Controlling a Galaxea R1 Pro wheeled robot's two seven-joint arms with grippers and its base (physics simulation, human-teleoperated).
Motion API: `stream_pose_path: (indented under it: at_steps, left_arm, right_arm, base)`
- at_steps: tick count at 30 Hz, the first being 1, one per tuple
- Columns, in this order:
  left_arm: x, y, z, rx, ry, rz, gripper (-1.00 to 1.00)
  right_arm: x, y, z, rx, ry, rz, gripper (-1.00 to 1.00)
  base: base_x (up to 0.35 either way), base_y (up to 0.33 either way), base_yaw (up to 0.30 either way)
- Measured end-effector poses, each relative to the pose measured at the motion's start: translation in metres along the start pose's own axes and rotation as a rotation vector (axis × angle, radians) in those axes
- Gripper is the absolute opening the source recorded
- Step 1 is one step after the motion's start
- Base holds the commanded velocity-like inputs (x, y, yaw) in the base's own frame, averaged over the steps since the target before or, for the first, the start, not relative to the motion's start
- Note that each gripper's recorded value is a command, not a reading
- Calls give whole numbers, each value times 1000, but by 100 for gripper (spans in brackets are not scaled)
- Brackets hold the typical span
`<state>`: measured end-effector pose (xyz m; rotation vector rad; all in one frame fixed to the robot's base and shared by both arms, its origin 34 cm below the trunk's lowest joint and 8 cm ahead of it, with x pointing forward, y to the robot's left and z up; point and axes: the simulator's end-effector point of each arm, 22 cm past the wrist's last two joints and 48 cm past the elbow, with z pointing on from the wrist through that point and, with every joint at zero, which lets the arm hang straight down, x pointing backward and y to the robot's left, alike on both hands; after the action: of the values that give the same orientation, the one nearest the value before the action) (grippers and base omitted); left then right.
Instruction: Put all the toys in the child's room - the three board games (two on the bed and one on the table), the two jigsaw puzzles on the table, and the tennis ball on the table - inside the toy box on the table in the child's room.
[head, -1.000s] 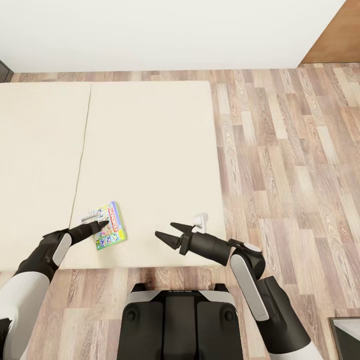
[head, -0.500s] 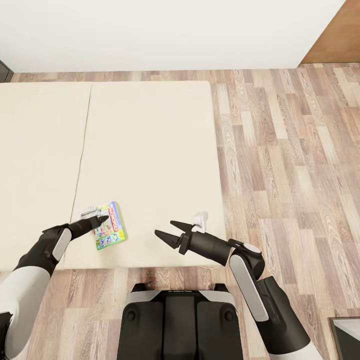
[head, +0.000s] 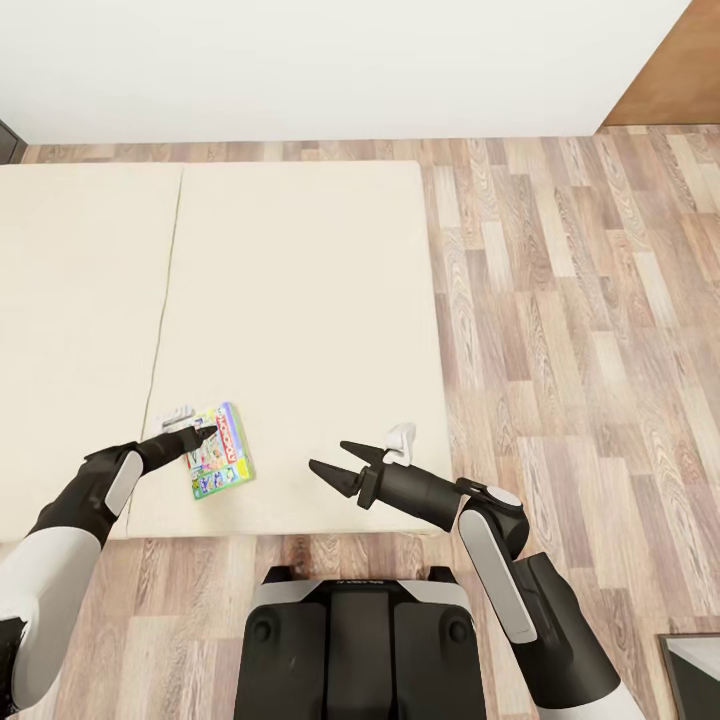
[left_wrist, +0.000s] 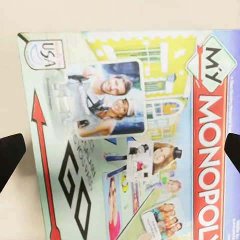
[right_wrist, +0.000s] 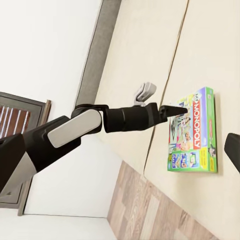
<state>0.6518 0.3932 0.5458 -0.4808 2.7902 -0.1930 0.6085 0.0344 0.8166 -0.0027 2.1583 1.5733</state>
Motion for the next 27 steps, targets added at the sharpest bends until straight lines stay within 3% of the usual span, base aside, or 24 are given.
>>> stream_pose_path:
  at_steps: [14,27]
  left_arm:
    - [-7,0,2,-1,-9,4,100]
    - [-11,18,0,-27,-11,12,100]
  right_arm:
    - [2,-3,0,3,2,5,100]
    - [6,-7,1,5,6,14,100]
  base:
    - [0,0,0]
    - [0,0,0]
